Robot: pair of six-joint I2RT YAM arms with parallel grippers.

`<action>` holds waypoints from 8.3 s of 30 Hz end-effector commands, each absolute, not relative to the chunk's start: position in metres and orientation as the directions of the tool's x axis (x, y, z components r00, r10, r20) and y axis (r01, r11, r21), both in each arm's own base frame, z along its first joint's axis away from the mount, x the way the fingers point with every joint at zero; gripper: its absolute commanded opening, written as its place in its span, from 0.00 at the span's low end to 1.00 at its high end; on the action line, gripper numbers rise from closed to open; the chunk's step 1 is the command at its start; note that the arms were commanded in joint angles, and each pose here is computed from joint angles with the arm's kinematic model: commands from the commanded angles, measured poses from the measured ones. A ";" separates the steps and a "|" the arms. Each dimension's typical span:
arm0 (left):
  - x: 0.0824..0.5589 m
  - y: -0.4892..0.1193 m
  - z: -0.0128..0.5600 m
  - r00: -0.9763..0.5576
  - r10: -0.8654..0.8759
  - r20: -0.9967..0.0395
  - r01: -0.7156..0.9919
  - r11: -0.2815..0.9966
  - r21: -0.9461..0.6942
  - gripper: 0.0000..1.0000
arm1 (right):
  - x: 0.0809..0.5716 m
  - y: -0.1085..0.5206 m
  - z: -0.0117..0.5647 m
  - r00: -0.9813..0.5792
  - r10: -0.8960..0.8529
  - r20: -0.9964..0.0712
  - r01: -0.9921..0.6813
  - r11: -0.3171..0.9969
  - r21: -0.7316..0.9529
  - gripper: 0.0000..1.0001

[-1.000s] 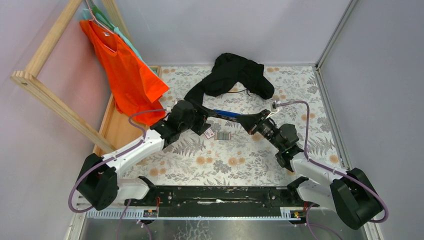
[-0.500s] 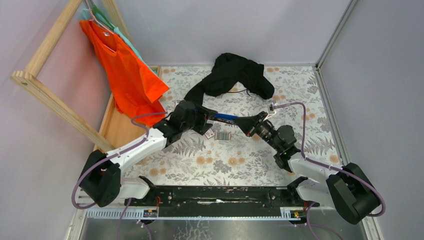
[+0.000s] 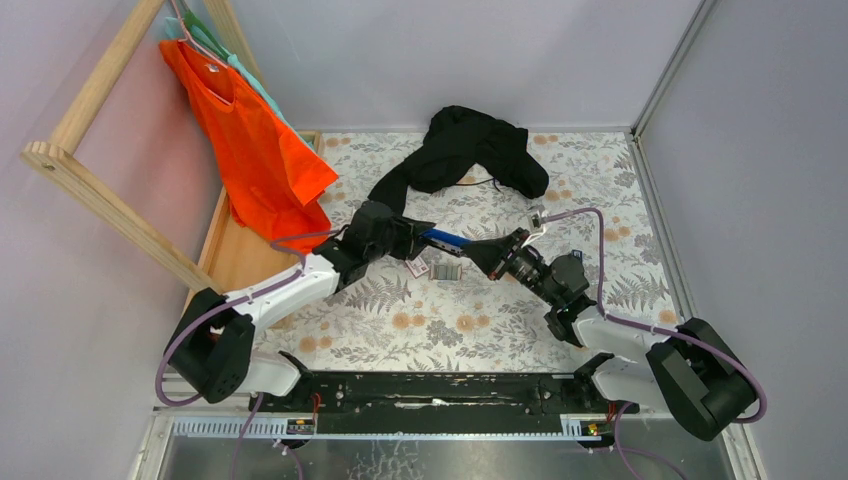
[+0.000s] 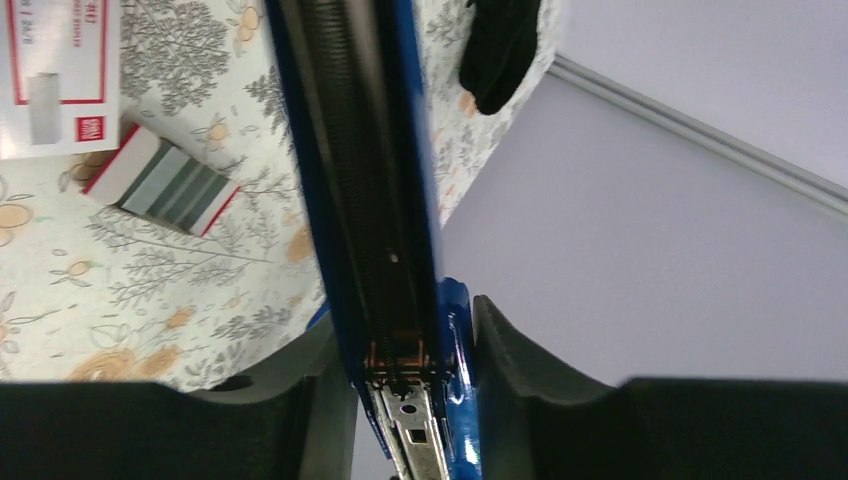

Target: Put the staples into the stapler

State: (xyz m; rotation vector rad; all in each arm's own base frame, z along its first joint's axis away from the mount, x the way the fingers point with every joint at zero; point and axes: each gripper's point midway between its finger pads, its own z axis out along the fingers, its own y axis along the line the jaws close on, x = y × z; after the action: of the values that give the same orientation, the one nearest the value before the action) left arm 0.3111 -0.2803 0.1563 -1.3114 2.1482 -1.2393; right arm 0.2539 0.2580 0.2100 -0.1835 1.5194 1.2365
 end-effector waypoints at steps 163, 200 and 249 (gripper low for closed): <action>0.247 -0.346 0.162 -0.772 -0.285 -0.568 0.322 0.596 -0.736 0.86 | 0.266 0.201 0.181 -0.667 0.376 -0.644 -0.299 0.656 0.693 0.00; 0.274 -0.337 0.120 -0.772 -0.288 -0.566 0.221 0.714 -0.665 0.00 | 0.246 0.223 0.229 -0.577 0.312 -0.755 -0.493 0.605 0.626 0.00; 0.169 -0.377 0.197 -0.656 -0.159 -0.738 0.688 0.277 -0.671 0.00 | 0.415 0.220 0.242 -0.724 0.230 -0.650 -0.306 0.738 0.602 0.52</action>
State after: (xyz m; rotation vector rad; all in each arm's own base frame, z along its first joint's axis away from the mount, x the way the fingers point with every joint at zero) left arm 0.1837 -0.3592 0.1357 0.4168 2.0802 -1.2772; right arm 0.3751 0.2309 0.2148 -0.0580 2.3578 1.0217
